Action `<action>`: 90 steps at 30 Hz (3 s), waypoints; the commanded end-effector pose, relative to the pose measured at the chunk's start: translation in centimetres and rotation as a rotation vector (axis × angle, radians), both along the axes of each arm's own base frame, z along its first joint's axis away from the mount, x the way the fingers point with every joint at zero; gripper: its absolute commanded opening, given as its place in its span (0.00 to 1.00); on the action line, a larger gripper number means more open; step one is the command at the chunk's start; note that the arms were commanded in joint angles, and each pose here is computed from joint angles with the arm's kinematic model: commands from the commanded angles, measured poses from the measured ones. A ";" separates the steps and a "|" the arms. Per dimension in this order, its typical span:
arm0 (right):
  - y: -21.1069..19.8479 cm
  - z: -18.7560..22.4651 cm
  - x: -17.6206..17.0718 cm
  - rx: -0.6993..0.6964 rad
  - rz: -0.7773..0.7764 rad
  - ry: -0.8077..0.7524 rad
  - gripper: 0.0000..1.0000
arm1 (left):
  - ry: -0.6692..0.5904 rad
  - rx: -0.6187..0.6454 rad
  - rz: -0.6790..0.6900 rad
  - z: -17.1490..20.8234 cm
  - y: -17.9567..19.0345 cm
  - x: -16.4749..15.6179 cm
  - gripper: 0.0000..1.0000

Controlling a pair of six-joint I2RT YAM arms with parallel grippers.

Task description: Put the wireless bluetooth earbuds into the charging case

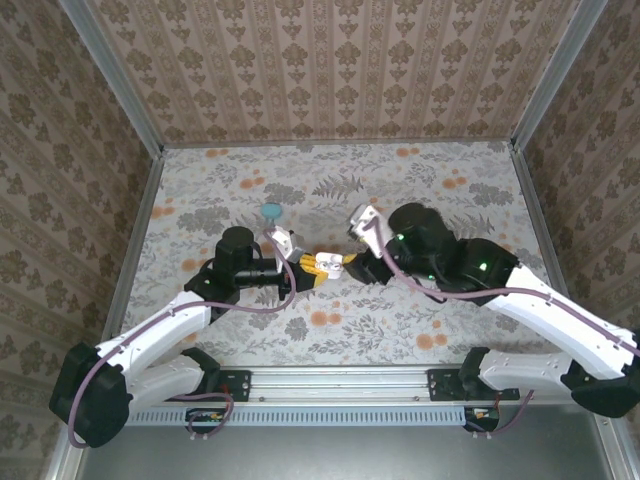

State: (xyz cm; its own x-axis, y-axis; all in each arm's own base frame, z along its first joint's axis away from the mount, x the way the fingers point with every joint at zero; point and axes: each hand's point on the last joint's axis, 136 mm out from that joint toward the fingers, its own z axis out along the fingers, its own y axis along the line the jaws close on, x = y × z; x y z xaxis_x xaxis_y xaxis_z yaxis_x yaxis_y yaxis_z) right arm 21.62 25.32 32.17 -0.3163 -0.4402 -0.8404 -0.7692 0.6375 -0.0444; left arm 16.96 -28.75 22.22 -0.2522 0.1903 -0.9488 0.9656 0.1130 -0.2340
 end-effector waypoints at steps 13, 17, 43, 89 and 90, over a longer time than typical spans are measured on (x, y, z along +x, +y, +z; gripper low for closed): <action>2.4 -2.0 3.8 0.533 -0.058 0.583 0.62 | -0.117 -0.094 -0.023 3.1 0.4 -1.0 0.00; 3.5 -2.8 3.8 0.589 -0.022 0.673 0.62 | -0.112 -0.096 -0.034 3.1 0.3 -1.1 0.00; 5.2 -2.9 1.4 0.600 0.150 0.825 0.61 | -0.060 -0.084 -0.039 3.0 -0.4 -0.3 0.00; 4.6 -0.5 -1.4 0.579 0.267 0.822 0.55 | 0.045 -0.064 0.004 1.8 -0.9 1.0 0.00; 4.5 0.0 -1.5 0.585 0.274 0.802 0.55 | 0.048 -0.063 0.007 1.7 -0.9 1.1 0.00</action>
